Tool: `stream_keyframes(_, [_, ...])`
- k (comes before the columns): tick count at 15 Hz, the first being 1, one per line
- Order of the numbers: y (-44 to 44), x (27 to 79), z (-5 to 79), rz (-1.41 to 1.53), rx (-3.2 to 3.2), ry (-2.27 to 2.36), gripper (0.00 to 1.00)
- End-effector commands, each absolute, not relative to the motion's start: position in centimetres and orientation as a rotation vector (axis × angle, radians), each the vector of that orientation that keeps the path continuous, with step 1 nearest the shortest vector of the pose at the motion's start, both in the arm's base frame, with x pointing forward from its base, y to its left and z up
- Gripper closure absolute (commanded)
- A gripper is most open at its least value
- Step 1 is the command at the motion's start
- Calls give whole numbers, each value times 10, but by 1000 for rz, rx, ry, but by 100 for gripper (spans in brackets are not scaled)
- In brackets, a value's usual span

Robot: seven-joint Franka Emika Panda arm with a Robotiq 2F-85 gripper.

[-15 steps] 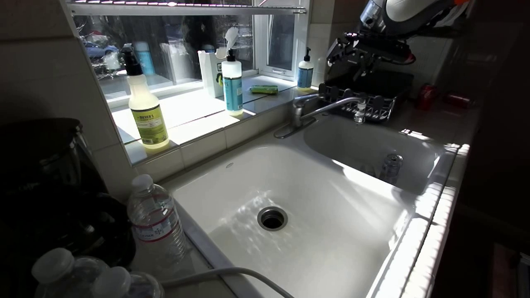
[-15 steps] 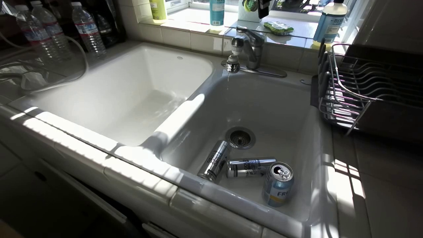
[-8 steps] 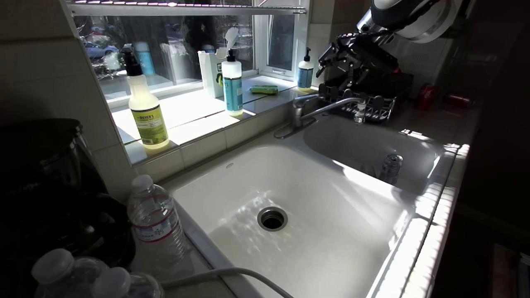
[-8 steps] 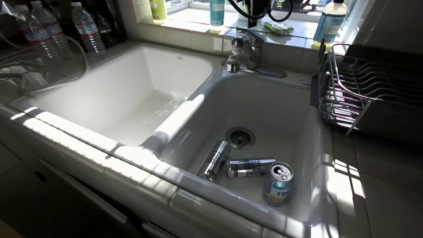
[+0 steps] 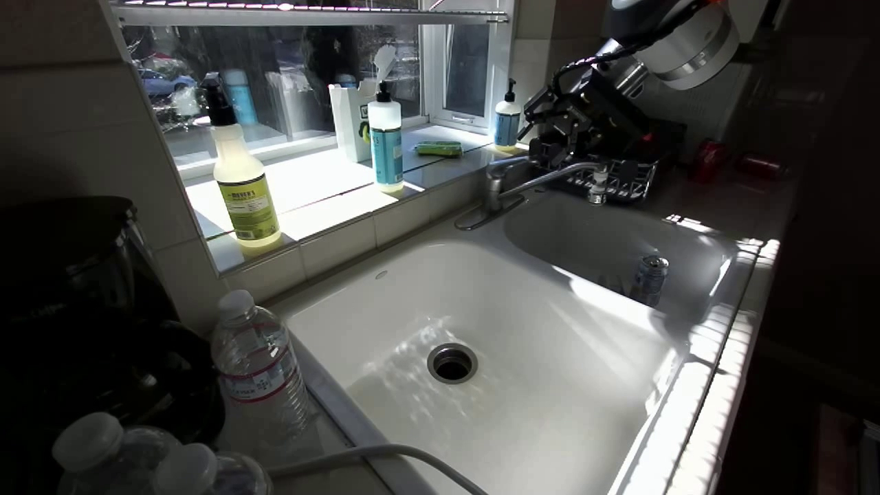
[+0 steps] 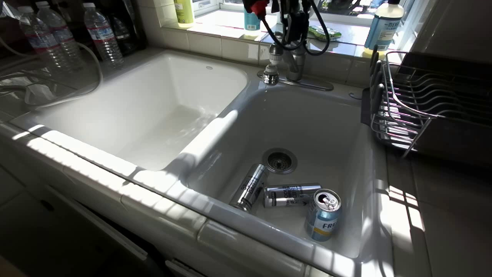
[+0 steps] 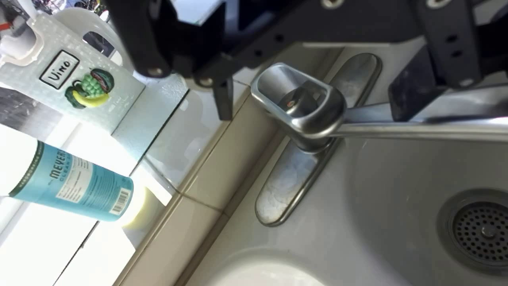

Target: Turn the faucet to the right, then open the tap

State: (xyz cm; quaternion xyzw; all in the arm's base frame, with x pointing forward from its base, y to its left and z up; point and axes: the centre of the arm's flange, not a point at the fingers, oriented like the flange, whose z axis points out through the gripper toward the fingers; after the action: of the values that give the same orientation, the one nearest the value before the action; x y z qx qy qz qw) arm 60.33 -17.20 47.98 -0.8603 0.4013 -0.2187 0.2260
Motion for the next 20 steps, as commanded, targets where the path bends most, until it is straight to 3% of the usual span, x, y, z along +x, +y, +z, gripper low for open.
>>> stream_keyframes(1, [-187, 611, 468, -545, -2325, 1077, 0])
stream_keyframes(6, [-196, 618, 467, -493, -2299, 1039, 0])
stream_keyframes(7, [-197, 620, 466, -481, -2297, 1037, 25])
stream_keyframes(8, [-198, 622, 465, -472, -2295, 1034, 26])
stream_keyframes(16, [-197, 630, 457, -407, -2291, 1025, 87])
stream_keyframes(20, [-195, 633, 474, -431, -2304, 1010, 92])
